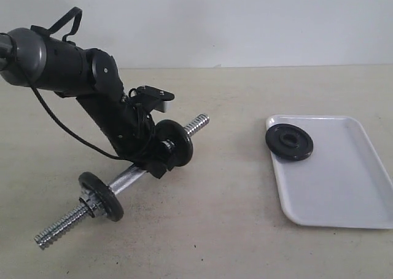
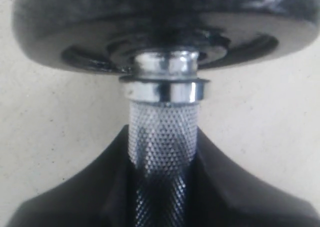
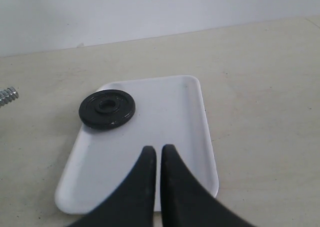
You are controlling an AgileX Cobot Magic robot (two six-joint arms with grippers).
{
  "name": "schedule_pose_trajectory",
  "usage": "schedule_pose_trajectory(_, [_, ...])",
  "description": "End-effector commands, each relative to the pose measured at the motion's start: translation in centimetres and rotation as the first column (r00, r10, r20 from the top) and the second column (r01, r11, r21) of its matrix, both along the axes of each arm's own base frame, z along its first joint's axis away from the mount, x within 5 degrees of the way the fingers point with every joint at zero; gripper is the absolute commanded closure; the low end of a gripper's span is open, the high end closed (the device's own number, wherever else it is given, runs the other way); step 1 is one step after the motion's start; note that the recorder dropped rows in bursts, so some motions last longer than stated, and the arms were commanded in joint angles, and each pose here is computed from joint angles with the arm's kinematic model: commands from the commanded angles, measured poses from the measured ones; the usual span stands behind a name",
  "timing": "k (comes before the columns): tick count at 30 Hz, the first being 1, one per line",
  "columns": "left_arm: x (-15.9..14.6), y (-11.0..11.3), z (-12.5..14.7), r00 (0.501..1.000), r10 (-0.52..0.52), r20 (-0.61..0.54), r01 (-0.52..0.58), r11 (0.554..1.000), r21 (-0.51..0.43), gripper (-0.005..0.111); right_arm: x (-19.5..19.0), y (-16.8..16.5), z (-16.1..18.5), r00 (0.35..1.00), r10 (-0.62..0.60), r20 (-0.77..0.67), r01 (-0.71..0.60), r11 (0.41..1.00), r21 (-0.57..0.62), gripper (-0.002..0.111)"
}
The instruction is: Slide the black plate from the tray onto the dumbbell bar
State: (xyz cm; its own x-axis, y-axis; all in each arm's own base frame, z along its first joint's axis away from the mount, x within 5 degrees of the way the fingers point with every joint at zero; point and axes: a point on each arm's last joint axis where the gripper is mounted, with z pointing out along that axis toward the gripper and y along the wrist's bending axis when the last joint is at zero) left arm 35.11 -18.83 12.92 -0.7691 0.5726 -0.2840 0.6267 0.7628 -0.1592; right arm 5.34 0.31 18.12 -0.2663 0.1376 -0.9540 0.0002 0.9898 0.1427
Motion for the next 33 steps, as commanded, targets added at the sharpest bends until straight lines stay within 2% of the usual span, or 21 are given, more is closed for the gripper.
schedule_pose_trajectory(1, [-0.1, 0.0, 3.4, 0.990, -0.091, 0.107, 0.094, 0.995, -0.016, 0.102, 0.0, 0.0, 0.1, 1.000, -0.002, 0.005, 0.002, 1.000, 0.000, 0.109])
schedule_pose_trajectory(18, [-1.0, -0.4, 8.2, 0.958, -0.159, 0.239, 0.191, 0.975, -0.115, 0.102, 0.0, 0.0, 0.1, 1.000, -0.002, 0.005, 0.002, 1.000, 0.000, 0.109])
schedule_pose_trajectory(24, [-1.1, -0.4, 8.3, 0.956, -0.169, 0.238, 0.202, 0.972, -0.118, 0.102, 0.0, 0.0, 0.1, 1.000, -0.002, 0.005, 0.002, 1.000, 0.000, 0.109])
schedule_pose_trajectory(33, [-2.0, -0.6, 8.1, 0.933, -0.302, 0.194, 0.327, 0.938, -0.114, 0.102, 0.0, 0.0, 0.1, 1.000, -0.002, 0.005, 0.002, 1.000, 0.000, 0.109])
